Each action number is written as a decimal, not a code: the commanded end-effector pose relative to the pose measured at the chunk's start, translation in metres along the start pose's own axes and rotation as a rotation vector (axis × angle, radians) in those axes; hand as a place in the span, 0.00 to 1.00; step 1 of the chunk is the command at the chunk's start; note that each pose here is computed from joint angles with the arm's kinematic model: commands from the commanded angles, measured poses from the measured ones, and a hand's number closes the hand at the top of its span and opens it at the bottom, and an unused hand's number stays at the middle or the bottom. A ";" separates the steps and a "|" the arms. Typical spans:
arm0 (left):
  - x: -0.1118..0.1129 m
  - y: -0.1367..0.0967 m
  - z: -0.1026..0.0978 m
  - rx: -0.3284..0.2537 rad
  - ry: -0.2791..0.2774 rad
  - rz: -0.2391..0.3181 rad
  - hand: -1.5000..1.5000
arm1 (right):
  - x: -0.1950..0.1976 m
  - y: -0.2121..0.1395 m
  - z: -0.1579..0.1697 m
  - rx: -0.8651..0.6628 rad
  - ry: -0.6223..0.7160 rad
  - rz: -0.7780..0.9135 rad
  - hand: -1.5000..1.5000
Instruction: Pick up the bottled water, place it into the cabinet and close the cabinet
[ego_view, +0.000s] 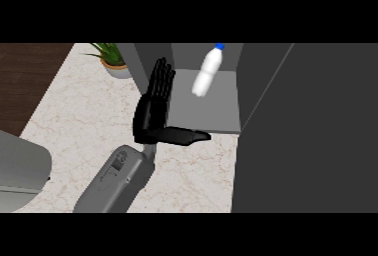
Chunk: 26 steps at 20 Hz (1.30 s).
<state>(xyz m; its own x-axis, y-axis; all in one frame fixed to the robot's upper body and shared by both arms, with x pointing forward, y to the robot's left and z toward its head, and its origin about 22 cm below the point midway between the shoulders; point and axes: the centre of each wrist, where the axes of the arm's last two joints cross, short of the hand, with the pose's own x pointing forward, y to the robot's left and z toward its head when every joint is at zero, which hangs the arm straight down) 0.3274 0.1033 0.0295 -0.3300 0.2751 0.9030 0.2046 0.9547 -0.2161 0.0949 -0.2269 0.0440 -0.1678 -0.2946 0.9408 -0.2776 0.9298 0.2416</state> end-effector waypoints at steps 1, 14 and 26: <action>0.031 0.007 0.042 0.028 -0.010 0.037 0.00 | 0.004 0.017 -0.009 0.024 0.006 0.016 0.00; 0.122 0.023 0.149 0.065 -0.058 0.033 0.00 | 0.018 0.024 -0.004 0.433 0.142 0.152 1.00; 0.172 0.070 0.211 0.112 -0.092 0.029 0.00 | 0.043 0.082 -0.015 0.603 0.090 0.180 1.00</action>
<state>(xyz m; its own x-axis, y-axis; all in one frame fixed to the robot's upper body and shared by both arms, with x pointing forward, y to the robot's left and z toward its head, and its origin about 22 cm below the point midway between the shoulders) 0.1069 0.2257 0.0881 -0.3994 0.3058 0.8643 0.1075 0.9519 -0.2871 0.0892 -0.1933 0.0876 -0.1437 0.0062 0.9896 -0.6459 0.7571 -0.0986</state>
